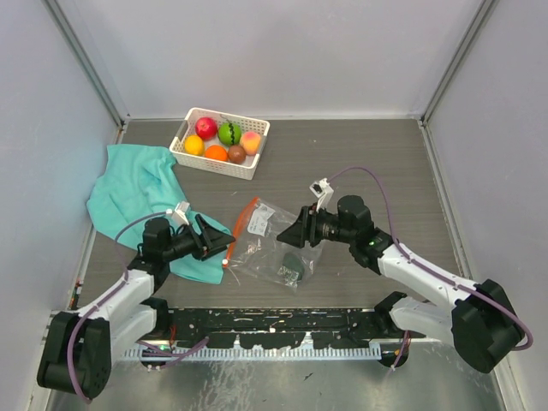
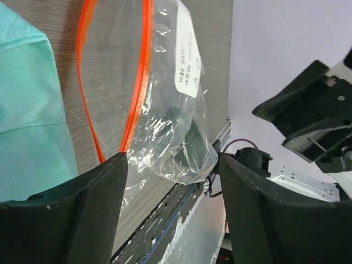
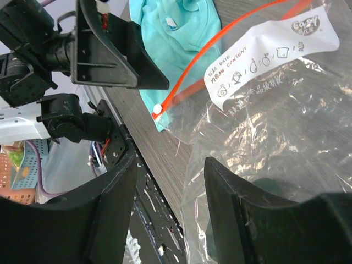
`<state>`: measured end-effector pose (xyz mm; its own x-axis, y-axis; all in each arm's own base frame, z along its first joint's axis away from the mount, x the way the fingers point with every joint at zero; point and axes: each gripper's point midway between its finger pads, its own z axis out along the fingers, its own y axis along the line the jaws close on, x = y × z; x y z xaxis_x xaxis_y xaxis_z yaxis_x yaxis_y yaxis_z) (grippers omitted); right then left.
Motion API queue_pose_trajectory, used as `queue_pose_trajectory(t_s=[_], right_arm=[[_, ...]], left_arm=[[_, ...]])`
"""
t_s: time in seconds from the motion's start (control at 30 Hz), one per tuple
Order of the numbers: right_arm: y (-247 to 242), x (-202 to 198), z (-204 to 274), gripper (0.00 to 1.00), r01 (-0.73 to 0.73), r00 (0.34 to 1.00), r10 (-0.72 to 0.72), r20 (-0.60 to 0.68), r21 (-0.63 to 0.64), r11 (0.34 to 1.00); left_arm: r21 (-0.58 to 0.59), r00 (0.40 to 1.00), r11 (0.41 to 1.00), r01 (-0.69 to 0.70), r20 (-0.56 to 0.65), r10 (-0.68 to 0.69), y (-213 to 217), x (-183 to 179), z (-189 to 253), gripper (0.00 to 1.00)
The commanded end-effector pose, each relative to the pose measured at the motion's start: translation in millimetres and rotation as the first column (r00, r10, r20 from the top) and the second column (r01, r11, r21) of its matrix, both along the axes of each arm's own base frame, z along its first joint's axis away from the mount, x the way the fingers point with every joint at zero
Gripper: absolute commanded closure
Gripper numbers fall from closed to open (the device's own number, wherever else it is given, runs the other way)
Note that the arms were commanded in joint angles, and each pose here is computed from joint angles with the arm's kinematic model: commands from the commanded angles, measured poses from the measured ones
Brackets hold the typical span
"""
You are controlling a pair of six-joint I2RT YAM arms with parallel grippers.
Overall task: Open the zip-top bag and remove the fake food
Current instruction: Pick up the fake fruit from the zipper food storage bag.
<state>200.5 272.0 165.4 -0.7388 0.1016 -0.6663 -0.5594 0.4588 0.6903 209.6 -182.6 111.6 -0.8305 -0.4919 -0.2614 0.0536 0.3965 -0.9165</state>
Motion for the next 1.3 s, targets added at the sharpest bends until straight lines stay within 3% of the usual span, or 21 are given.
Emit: queue_pose_trajectory(t_s=[0.0, 0.13, 0.33, 0.7, 1.07, 1.27], right_arm=[[11.3, 12.1, 33.6, 0.43, -0.003, 0.994, -0.002, 0.111, 0.043, 0.999], [12.9, 11.2, 34.1, 0.43, -0.006, 0.994, 0.002, 0.109, 0.037, 0.999], [13.8, 10.6, 32.8, 0.42, -0.005, 0.994, 0.002, 0.107, 0.028, 1.0], [17.0, 12.4, 36.5, 0.42, -0.007, 0.994, 0.005, 0.109, 0.025, 1.0], [8.1, 26.8, 44.5, 0.43, 0.104, 0.992, -0.098, 0.074, -0.076, 0.992], [-1.6, 32.8, 62.4, 0.43, 0.176, 0.982, -0.159, 0.099, -0.203, 0.963]], left_arm=[[0.038, 0.997, 0.999, -0.006, 0.084, 0.003, -2.8, 14.8, 5.2, 0.33], [0.074, 0.997, 0.997, 0.002, 0.079, -0.007, -2.6, 21.5, -3.9, 0.34], [0.008, 0.991, 0.996, 0.094, 0.093, -0.094, -18.3, 22.4, -0.2, 0.49], [0.001, 0.969, 0.979, 0.202, 0.147, -0.2, -51.9, 10.9, 9.8, 0.79], [0.029, 0.941, 0.979, 0.2, 0.274, -0.2, -87.3, -2.9, 40.3, 0.91], [0.126, 0.917, 0.983, 0.134, 0.361, -0.171, -105.9, -10.5, 49.9, 0.95]])
